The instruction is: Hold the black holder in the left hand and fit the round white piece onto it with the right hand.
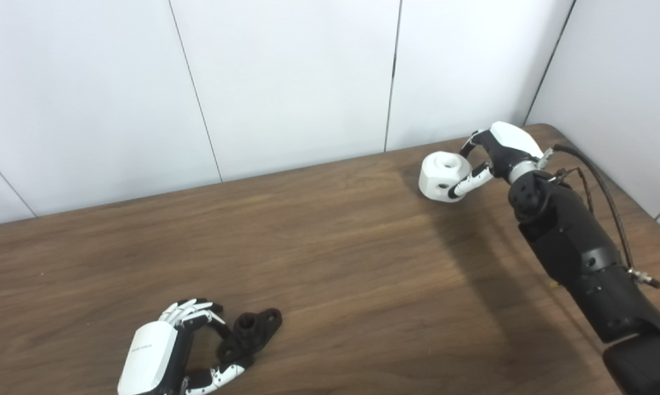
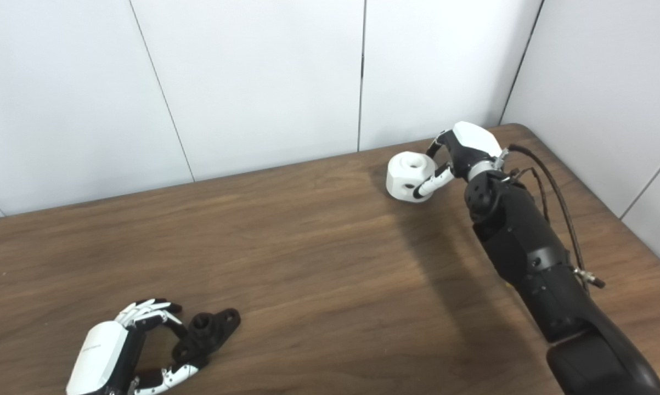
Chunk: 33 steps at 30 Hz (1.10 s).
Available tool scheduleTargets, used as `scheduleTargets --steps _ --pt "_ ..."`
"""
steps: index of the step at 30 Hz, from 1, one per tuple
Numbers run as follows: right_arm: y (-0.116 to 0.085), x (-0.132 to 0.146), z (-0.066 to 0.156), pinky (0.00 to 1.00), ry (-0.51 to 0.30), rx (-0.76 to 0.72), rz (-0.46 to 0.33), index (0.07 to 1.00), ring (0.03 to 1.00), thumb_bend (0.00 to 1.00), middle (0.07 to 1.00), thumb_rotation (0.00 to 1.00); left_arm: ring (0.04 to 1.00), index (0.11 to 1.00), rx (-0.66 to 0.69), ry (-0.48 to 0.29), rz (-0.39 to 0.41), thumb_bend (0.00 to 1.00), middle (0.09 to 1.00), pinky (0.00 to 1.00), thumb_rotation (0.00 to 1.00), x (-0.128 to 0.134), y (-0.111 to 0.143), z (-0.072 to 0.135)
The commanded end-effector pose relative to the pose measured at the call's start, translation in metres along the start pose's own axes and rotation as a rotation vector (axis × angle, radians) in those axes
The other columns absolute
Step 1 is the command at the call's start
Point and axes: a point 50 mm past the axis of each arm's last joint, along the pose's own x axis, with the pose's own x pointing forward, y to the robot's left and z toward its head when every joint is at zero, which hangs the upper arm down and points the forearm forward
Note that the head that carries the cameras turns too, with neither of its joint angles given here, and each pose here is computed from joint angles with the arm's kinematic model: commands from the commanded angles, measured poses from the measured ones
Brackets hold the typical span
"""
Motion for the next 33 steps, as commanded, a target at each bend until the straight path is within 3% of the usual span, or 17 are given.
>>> scheduleTargets --steps 1,20,27,33 --pt "-0.026 0.005 0.012 1.00 -0.042 0.049 -0.103 0.491 0.971 0.54 0.860 0.14 0.812 0.484 0.026 0.036 -0.065 0.52 0.737 0.88 0.04 -0.011 -0.008 -0.006" --pt "-0.023 0.000 0.014 1.00 -0.073 0.092 -0.106 0.485 0.951 0.52 0.820 0.14 0.815 0.484 0.027 0.035 -0.062 0.52 0.739 0.88 0.04 -0.010 -0.008 -0.002" --pt "-0.032 -0.021 0.032 0.95 -0.150 0.112 -0.076 0.484 0.939 0.52 0.822 0.14 0.810 0.484 0.035 0.030 -0.058 0.52 0.734 0.87 0.04 -0.010 -0.009 -0.001" --pt "-0.040 -0.049 0.061 0.92 -0.285 0.072 -0.030 0.483 0.917 0.53 0.809 0.14 0.813 0.485 0.030 0.032 -0.061 0.52 0.738 0.88 0.04 -0.010 -0.011 0.000"
